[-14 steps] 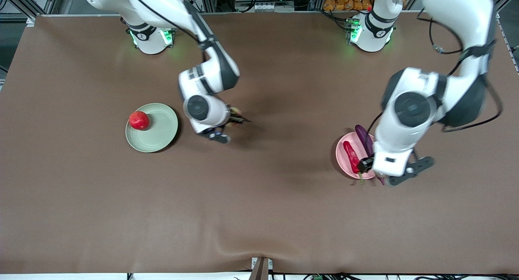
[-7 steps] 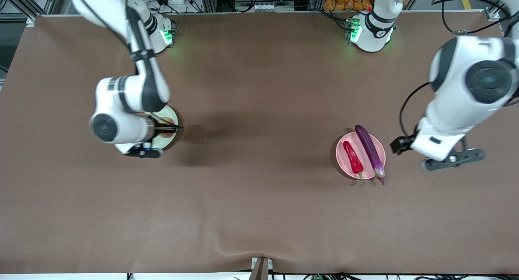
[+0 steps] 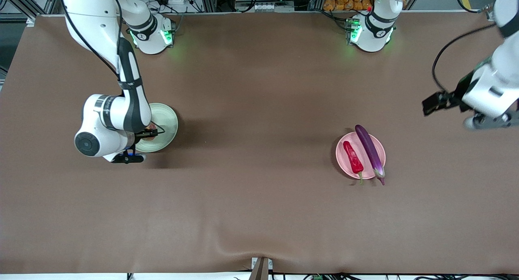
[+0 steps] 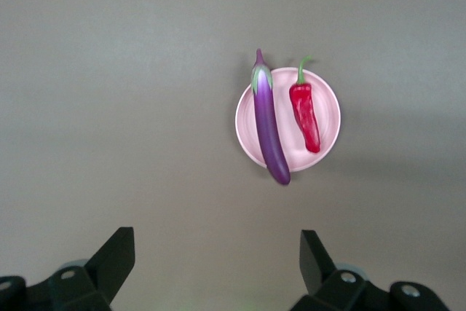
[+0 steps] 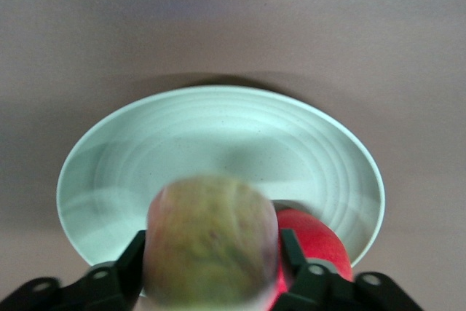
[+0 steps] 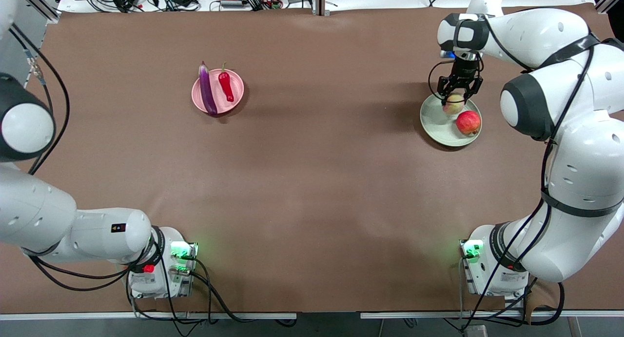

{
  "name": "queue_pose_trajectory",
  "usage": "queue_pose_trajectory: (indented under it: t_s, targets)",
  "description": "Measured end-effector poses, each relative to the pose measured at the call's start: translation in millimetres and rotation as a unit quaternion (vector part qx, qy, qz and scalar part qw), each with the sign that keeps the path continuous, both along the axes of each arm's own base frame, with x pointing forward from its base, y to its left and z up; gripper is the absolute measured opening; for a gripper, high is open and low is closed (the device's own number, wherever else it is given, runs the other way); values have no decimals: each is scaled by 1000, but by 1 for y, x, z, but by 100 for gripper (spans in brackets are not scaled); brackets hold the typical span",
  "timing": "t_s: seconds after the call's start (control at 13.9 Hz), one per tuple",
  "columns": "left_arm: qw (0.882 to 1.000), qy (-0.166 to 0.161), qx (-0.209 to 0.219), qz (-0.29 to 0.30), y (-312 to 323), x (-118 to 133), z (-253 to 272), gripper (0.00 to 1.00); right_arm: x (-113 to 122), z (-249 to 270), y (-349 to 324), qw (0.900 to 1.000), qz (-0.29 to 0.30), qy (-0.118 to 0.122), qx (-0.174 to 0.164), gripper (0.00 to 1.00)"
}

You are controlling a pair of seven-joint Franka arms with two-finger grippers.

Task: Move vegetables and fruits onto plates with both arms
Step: 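Set the peach on the green plate with the right gripper and release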

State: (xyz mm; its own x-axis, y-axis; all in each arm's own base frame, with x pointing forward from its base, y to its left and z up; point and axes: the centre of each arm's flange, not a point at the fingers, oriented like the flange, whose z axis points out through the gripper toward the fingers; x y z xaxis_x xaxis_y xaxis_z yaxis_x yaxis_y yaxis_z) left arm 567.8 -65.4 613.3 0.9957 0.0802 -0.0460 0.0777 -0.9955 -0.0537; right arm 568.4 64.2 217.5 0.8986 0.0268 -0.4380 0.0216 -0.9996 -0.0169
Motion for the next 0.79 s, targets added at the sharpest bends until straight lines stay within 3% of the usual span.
queue_pose_trajectory:
  t_s: [0.07, 0.14, 0.43, 0.65, 0.79]
  targets:
    - [1000, 2, -2, 1, 3, -10, 12, 100, 1, 1, 1, 1000, 2, -1, 1, 95]
    - [1000, 5, -7, 3, 6, -20, 22, 100, 4, 4, 2, 1000, 4, -5, 2, 100]
    - [1000, 13, -17, 10, 12, -41, 34, 100, 25, 50, -12, 999, -1, -23, 23, 100]
    - [1000, 17, -18, 10, 12, -42, 31, 100, 46, 144, -56, 996, -22, -69, 60, 100]
    - [1000, 17, -18, 10, 12, -42, 30, 100, 46, 209, -85, 992, -14, -106, 73, 100]
